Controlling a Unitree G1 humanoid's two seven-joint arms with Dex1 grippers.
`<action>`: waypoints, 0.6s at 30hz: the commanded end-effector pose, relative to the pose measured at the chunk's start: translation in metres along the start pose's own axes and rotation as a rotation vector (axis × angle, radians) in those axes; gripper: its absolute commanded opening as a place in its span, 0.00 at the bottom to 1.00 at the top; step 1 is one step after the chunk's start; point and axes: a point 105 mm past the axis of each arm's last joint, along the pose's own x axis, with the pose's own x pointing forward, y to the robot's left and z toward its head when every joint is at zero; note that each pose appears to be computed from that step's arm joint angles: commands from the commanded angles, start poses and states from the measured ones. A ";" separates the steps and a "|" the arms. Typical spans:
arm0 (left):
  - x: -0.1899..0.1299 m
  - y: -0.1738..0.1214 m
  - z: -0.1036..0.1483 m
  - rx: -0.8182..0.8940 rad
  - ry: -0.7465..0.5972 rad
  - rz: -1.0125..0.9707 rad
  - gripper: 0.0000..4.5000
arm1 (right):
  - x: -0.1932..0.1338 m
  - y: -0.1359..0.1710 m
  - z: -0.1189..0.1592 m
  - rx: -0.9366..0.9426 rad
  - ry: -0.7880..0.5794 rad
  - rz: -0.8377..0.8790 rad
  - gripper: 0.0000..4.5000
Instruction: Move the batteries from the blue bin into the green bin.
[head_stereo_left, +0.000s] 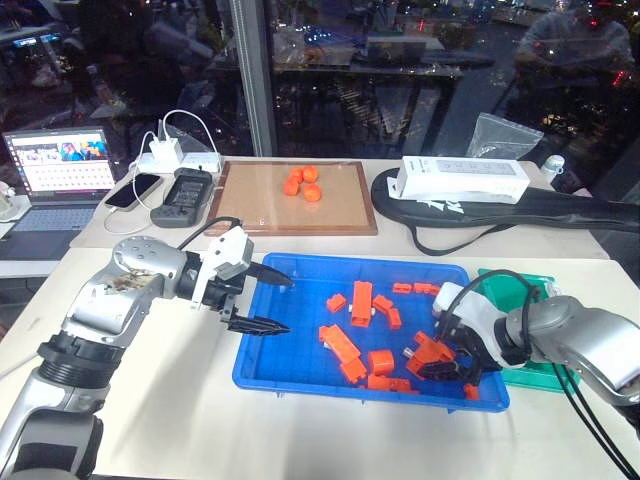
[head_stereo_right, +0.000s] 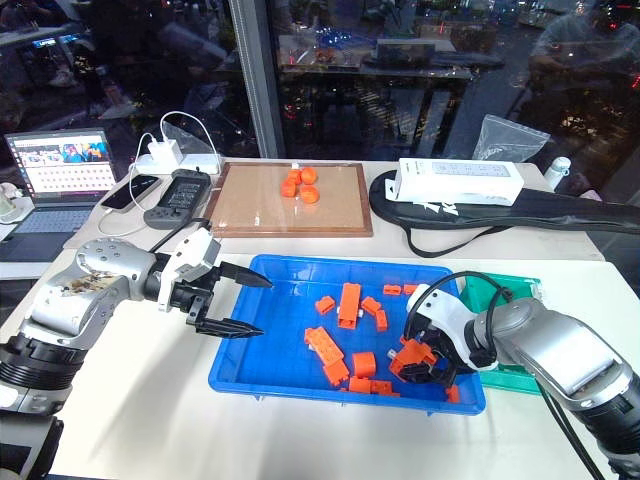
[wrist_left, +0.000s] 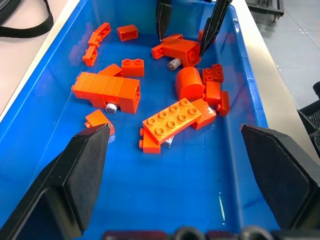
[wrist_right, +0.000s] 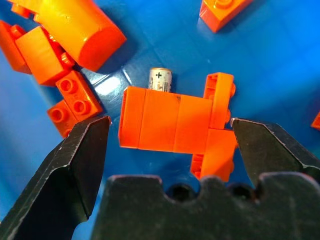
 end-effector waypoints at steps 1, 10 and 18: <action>-0.003 0.003 0.010 0.050 -0.007 0.009 1.00 | -0.002 -0.002 0.003 0.001 -0.015 -0.013 1.00; -0.003 0.003 0.012 0.049 -0.014 0.016 1.00 | 0.002 -0.009 0.004 0.013 -0.020 -0.030 0.86; -0.002 0.003 0.011 0.046 -0.015 0.017 1.00 | -0.028 -0.020 0.027 -0.062 -0.083 -0.074 0.81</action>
